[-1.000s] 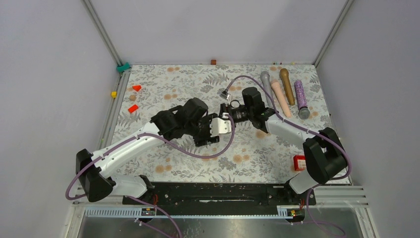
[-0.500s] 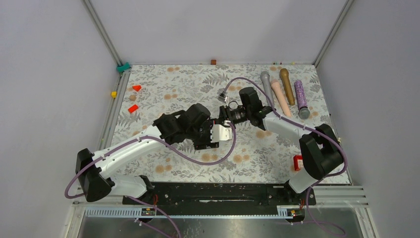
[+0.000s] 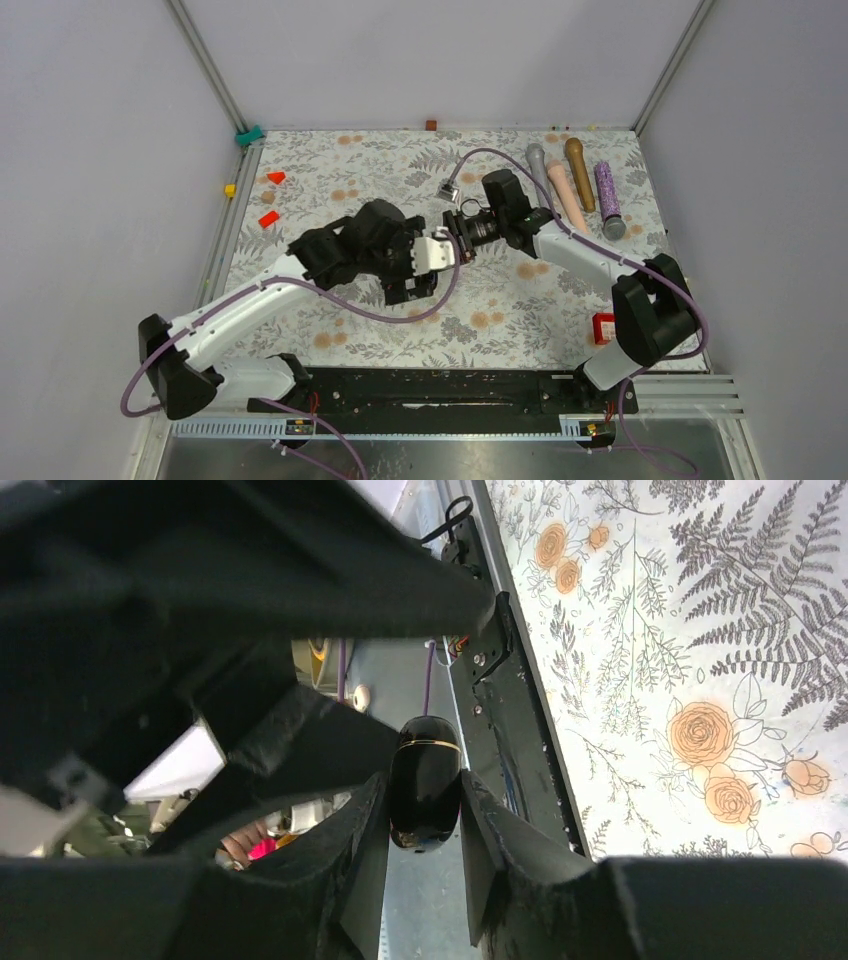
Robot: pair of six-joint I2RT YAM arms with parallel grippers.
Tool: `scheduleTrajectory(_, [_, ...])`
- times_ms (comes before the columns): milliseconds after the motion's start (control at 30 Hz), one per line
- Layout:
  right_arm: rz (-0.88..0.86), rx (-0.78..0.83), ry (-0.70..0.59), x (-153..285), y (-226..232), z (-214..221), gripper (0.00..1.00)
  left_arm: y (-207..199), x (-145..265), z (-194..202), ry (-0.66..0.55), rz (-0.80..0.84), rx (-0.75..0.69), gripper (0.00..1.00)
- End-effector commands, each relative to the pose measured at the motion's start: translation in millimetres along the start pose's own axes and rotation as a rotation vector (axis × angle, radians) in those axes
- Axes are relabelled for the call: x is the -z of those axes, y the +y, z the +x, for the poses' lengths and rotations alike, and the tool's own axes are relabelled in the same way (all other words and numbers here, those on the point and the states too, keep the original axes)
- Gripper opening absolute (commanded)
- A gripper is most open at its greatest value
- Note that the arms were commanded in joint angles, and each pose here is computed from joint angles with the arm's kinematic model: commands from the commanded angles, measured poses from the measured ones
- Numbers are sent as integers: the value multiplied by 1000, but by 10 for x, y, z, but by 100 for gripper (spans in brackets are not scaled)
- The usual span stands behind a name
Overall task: Insert the wireless bluetooth earbuds into the charging case
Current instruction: Pick up the charging case at the center of the board.
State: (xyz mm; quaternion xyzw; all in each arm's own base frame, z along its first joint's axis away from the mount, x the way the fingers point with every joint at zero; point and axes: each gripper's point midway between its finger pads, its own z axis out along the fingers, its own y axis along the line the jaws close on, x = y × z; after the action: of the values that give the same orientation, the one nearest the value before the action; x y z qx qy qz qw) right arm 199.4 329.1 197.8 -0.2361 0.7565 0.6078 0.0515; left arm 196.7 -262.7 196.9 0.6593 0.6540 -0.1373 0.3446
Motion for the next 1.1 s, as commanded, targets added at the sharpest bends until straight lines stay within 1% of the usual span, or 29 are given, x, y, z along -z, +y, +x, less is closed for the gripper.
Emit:
scheduleTrajectory(0, [-31,157,-26,186,415,-117,17,216,383,-205,-168,-71,73,99])
scheduleTrajectory(167, [33,263,-152,541,600,-386,16,302,797,-293,-317,-103,142,99])
scheduleTrajectory(333, [145,442,-285,912,890,-610,16,459,973,-540,-413,-118,223,98])
scheduleTrajectory(467, [246,603,-420,1146,1152,-739,17,587,996,-904,-504,-42,316,99])
scheduleTrajectory(567, [300,705,-548,1322,1378,-827,18,614,995,-1183,-593,72,408,99])
scheduleTrajectory(633, [330,763,-636,1448,1516,-837,20,646,1006,-1346,-668,176,480,99])
scheduleTrajectory(700, [351,758,-679,1518,1549,-846,20,645,1035,-1459,-736,277,539,99])
scheduleTrajectory(767, [340,732,-720,1557,1575,-853,20,602,1037,-1509,-777,350,571,99])
scheduleTrajectory(900, [242,676,-782,1533,1601,-850,19,484,947,-1482,-833,453,615,98])
scheduleTrajectory(1067, [196,621,-782,1474,1507,-859,19,414,940,-1464,-862,499,662,90])
